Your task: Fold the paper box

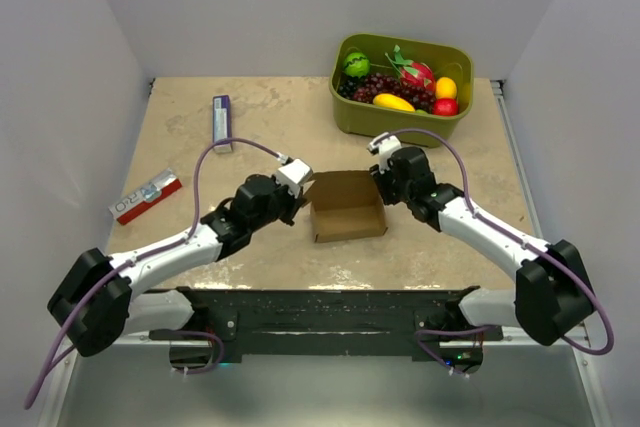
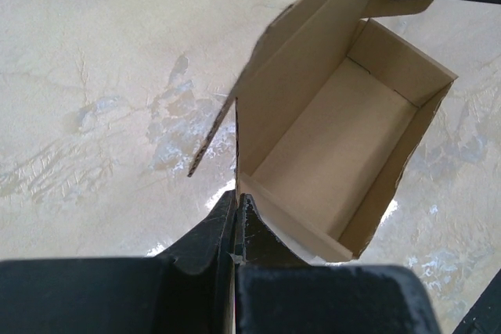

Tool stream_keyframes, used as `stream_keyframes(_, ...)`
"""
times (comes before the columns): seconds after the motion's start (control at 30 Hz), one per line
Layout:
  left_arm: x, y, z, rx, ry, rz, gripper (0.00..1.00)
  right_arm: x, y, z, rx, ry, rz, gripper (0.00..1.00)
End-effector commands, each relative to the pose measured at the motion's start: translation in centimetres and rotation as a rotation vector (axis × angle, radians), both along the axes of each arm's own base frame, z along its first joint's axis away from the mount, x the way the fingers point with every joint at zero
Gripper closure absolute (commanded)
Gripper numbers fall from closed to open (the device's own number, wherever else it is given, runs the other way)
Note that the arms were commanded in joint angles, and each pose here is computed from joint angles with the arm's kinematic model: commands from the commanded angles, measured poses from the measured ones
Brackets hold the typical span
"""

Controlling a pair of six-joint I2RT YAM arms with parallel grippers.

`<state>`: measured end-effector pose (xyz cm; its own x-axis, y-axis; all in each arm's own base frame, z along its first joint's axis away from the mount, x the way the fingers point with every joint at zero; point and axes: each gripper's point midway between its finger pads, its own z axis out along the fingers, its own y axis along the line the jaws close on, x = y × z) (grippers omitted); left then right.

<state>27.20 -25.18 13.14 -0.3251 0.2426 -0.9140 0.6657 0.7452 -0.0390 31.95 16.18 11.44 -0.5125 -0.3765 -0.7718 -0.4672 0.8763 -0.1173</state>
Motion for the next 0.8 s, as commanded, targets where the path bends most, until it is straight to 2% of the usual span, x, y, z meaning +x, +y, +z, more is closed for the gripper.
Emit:
stream_keyframes(0.0,1.5,-1.5,3.3,-0.084,-0.051,-0.003,1.00,0.3,1.0,1.2,0.060,0.010,0.000,0.72)
stream_keyframes(0.07,1.8,-2.1,3.6,-0.109,-0.039,0.004,1.00,0.1,1.2,1.1,0.070,0.032,-0.005,0.79)
stream_keyframes(0.27,3.0,-3.0,4.1,-0.163,-0.019,0.046,1.00,-0.6,1.7,1.0,0.157,0.084,-0.089,0.88)
stream_keyframes(0.47,3.9,-3.4,4.0,-0.224,0.003,0.114,1.00,-0.6,1.9,2.0,0.265,0.057,-0.224,0.94)
stream_keyframes(0.77,3.1,-4.6,2.3,-0.252,0.020,0.148,1.00,-1.4,2.6,2.1,0.312,-0.019,-0.363,0.95)
